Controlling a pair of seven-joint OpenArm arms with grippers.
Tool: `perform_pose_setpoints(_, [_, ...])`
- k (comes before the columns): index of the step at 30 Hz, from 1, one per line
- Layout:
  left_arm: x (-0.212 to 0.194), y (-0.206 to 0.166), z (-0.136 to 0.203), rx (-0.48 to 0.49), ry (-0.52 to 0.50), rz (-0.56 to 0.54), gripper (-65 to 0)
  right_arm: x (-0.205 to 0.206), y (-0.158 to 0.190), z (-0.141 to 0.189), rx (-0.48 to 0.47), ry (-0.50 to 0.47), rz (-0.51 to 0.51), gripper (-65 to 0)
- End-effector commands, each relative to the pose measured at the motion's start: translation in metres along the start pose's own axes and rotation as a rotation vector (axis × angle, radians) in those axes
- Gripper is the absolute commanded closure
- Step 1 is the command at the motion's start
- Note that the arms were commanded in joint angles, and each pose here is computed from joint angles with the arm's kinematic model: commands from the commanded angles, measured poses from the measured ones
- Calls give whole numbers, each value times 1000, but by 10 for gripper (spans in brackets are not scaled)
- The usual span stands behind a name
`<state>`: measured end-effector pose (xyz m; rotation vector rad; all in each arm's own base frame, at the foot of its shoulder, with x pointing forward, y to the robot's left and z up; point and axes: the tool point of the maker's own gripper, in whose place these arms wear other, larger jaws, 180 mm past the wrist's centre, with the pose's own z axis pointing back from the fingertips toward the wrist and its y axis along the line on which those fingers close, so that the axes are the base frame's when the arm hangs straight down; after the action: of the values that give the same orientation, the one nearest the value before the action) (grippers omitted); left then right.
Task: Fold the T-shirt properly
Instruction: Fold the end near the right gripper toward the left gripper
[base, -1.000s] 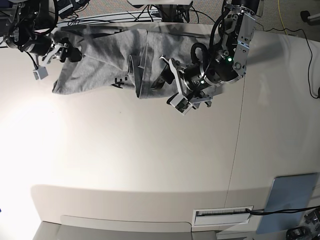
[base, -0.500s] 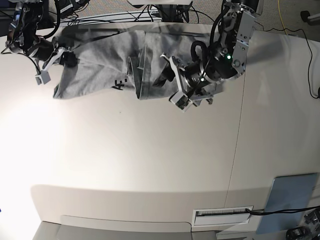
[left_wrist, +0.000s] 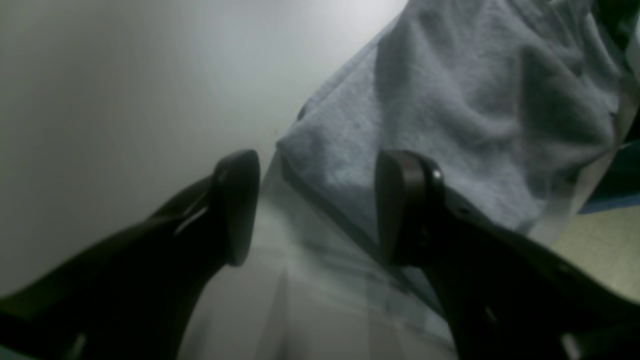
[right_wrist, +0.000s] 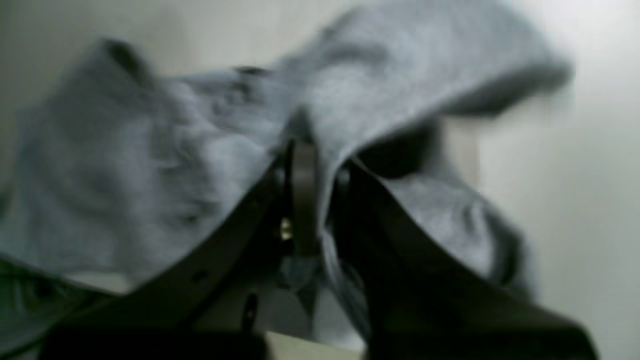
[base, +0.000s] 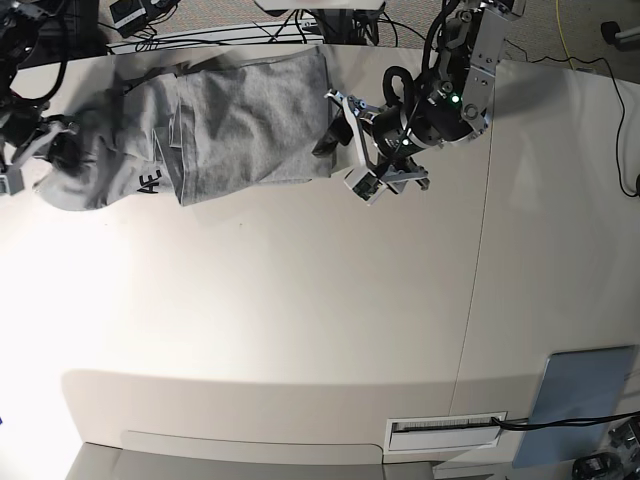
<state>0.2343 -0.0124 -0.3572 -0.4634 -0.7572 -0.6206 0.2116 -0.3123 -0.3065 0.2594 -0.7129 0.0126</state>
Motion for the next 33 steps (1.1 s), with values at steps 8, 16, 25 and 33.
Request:
perform_pose_setpoints(8, [-53, 1, -21, 7, 58, 83, -373, 37, 158, 7, 153, -190, 296, 0])
perform_pose_setpoints(16, [-83, -12, -40, -58, 97, 131, -373, 1, 257, -30, 345, -108, 358, 0])
perform_pose_setpoints(25, [-83, -13, -40, -61, 94, 137, -373, -13, 296, -37, 394, -99, 437, 0])
perform_pose_setpoints(33, [-83, -13, -39, -61, 96, 136, -373, -21, 315, -27, 519, -125, 599, 0])
